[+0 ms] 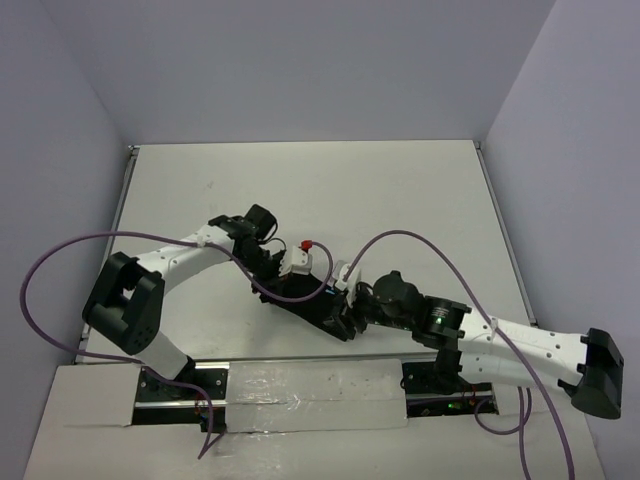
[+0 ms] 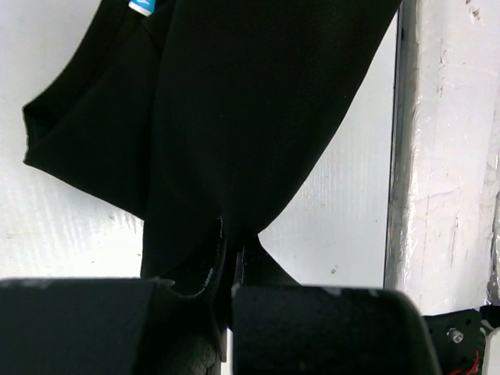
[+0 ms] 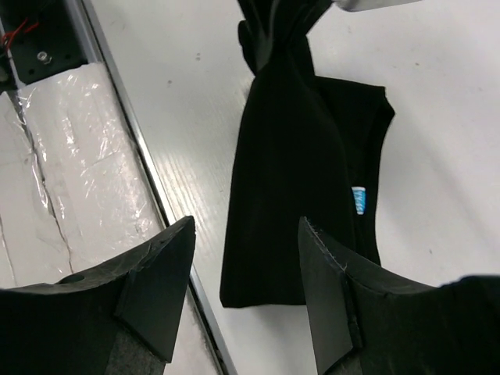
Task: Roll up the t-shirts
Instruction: Roll the T-shirt to the center of the board.
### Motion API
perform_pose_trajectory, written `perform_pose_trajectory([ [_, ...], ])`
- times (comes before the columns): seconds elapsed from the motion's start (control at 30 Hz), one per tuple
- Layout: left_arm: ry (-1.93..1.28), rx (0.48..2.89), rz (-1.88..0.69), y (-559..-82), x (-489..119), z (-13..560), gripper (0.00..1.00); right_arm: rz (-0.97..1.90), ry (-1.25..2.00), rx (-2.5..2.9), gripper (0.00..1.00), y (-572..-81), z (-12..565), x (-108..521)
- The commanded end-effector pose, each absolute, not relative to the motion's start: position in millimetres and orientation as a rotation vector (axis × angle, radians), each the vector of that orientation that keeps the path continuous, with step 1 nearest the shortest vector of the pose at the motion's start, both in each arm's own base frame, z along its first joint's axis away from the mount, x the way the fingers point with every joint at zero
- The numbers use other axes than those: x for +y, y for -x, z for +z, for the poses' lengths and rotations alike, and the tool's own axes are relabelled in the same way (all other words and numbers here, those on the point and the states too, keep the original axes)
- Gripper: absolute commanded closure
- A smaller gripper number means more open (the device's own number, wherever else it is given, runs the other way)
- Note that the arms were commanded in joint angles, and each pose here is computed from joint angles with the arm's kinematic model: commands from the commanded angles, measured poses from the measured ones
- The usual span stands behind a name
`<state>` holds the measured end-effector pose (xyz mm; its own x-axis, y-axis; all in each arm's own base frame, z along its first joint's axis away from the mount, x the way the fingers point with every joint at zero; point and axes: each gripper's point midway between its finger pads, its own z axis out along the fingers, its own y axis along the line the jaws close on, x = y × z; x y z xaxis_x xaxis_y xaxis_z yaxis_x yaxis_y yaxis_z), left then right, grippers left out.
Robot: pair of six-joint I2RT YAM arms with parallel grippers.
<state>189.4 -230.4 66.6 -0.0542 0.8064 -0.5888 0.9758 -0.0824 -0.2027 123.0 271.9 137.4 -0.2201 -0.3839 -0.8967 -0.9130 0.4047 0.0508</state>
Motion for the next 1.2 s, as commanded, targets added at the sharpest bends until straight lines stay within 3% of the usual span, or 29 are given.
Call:
perform_pose_trajectory([
  [0.0, -1.873, 1.874, -0.888, -193, -240, 78, 1.00, 0.704, 1.065, 1.824, 0.37, -126, 141, 257],
  [0.37, -1.774, 1.933, -0.849, -204, -236, 73, 1.00, 0.444, 1.072, 1.528, 0.36, -151, 156, 216],
  [0.47, -1.749, 1.957, -0.828, -207, -233, 69, 1.00, 0.390, 1.084, 1.441, 0.31, -153, 151, 206],
  [0.73, -1.713, 1.964, -0.837, -215, -239, 71, 1.00, 0.480, 1.413, 1.435, 0.31, -134, 123, 248],
  [1.17, -1.720, 1.954, -0.816, -217, -239, 67, 1.00, 0.657, 1.535, 1.449, 0.31, -117, 114, 284],
])
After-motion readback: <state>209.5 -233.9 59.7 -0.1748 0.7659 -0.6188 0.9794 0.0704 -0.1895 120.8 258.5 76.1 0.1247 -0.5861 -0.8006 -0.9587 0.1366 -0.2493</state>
